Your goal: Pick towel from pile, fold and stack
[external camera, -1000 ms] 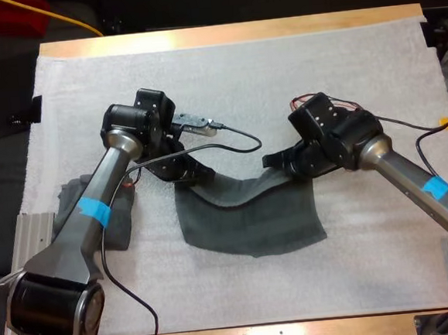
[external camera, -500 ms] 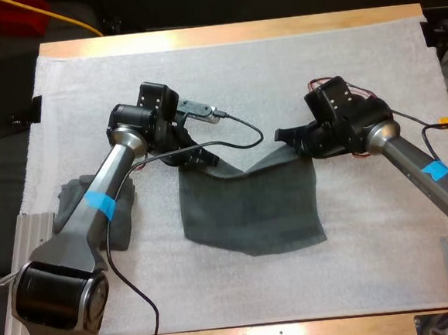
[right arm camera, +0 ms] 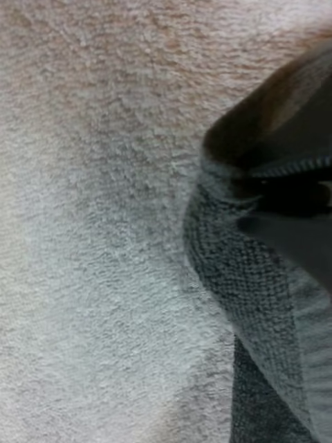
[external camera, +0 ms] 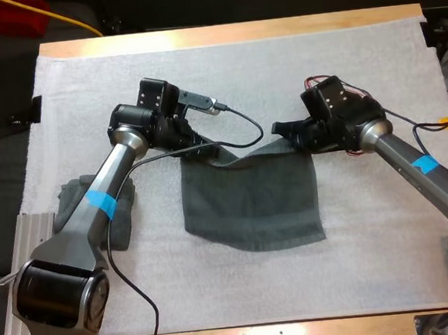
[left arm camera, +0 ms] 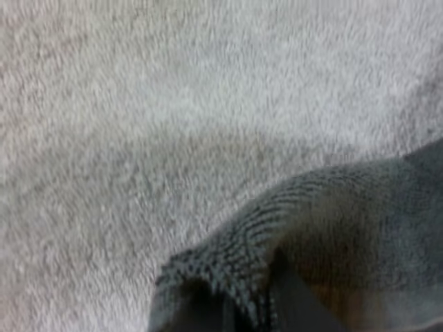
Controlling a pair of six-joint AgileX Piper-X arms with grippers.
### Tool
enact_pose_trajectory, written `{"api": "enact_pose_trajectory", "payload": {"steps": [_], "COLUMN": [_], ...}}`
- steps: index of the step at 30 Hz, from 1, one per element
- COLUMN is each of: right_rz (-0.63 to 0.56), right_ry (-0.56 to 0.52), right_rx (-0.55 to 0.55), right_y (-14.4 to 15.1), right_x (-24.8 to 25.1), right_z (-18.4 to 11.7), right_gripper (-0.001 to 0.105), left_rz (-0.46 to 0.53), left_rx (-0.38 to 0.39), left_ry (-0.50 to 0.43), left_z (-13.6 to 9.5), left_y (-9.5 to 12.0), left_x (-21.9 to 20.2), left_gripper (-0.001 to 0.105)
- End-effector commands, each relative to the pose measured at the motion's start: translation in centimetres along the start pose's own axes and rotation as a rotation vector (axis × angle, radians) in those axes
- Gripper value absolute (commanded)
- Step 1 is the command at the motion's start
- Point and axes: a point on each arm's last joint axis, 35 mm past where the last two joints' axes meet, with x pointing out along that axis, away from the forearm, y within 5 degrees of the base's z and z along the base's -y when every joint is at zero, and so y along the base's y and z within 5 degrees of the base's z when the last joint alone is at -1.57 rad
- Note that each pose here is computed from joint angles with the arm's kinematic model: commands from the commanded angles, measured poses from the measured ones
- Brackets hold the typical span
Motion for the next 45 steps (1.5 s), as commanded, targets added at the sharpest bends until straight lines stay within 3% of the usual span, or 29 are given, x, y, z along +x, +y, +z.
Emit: {"api": "enact_pose_trajectory", "payload": {"steps": [1,6,9,12,17,24,33,45], "right_rz": [0.008,0.036,0.049,0.057,0.069,0.060,0.044,0.033], "right_ry": [-0.028,-0.096,-0.126,-0.146,-0.176,-0.162,-0.128,-0.118], "right_rx": [0.006,-0.002,0.004,0.002,-0.004,-0.042,-0.118,-0.226], "right_y": [-0.1,0.2,0.4,0.5,0.6,0.5,0.7,0.9], "right_x": [-0.3,-0.4,-0.4,-0.4,-0.5,-0.5,-2.5,-7.8], "right_z": [0.4,1.2,1.5,1.7,2.0,1.9,1.2,0.0], "right_gripper": [0.005,0.013,0.021,0.032,0.049,0.051,0.051,0.051], "left_rz": [0.009,0.008,0.000,-0.001,-0.002,-0.001,0.009,0.013], "left_rx": [0.002,0.005,0.010,0.011,0.016,0.014,-0.015,-0.018], "left_ry": [-0.022,-0.037,-0.051,-0.058,-0.079,-0.069,0.081,0.166], "left_z": [0.3,0.5,0.6,0.7,0.9,0.8,-0.9,-2.9], "left_y": [0.0,0.0,0.0,0.0,0.0,0.0,0.0,-0.8], "left_x": [0.0,0.0,0.0,0.0,0.0,0.0,-0.4,-5.0], "left_gripper": [0.000,0.000,0.008,0.029,0.073,0.068,0.068,0.068]}}
